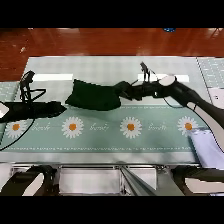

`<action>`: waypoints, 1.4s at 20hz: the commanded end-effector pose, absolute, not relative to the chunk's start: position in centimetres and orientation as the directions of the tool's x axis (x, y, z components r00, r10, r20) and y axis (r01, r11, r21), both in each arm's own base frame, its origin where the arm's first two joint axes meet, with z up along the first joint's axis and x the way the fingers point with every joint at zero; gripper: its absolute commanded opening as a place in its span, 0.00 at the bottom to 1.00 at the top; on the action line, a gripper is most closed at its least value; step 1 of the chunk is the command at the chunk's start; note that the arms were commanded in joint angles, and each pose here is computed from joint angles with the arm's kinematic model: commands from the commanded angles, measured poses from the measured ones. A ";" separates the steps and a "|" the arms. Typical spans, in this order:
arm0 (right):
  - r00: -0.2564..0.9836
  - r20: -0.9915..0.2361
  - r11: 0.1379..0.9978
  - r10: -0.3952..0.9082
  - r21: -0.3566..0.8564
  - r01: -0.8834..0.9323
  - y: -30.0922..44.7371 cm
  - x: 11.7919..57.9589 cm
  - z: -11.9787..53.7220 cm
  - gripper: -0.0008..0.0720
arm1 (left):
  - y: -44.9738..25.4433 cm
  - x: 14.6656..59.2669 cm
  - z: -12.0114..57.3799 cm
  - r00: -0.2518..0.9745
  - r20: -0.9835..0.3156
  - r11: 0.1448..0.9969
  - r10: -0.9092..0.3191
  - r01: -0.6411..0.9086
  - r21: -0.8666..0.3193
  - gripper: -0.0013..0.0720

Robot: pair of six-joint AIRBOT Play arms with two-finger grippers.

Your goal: Fold the shirts.

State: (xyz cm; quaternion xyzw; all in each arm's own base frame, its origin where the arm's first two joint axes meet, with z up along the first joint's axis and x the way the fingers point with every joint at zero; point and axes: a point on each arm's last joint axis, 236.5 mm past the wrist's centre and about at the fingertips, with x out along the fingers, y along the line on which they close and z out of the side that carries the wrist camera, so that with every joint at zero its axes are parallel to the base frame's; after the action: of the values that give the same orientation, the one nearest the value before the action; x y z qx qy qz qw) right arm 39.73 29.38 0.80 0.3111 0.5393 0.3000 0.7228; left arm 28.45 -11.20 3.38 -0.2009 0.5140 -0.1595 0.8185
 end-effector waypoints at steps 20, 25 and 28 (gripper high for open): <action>0.721 -0.605 0.842 0.337 0.537 0.057 -0.6 39.7 27.8 0.04 | -11.4 29.6 4.6 0.465 -0.747 0.859 -0.476 0.064 -0.507 0.05; 0.652 -0.757 0.771 0.029 0.432 0.468 -9.4 29.0 22.5 0.04 | -10.7 32.9 8.9 0.599 -0.664 0.869 -0.448 0.118 -0.480 0.05; 0.505 -0.842 0.602 -0.190 0.306 0.737 -14.6 20.5 18.7 0.04 | -10.1 34.6 10.9 0.674 -0.607 0.874 -0.421 0.122 -0.471 0.05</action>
State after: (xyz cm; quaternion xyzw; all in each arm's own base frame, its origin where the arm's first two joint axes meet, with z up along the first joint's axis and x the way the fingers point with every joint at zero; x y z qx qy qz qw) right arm 28.54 -10.35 22.39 0.3149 0.3889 -0.1411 0.8542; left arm 32.86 -10.71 8.84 -0.1990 0.4176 -0.1611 0.8718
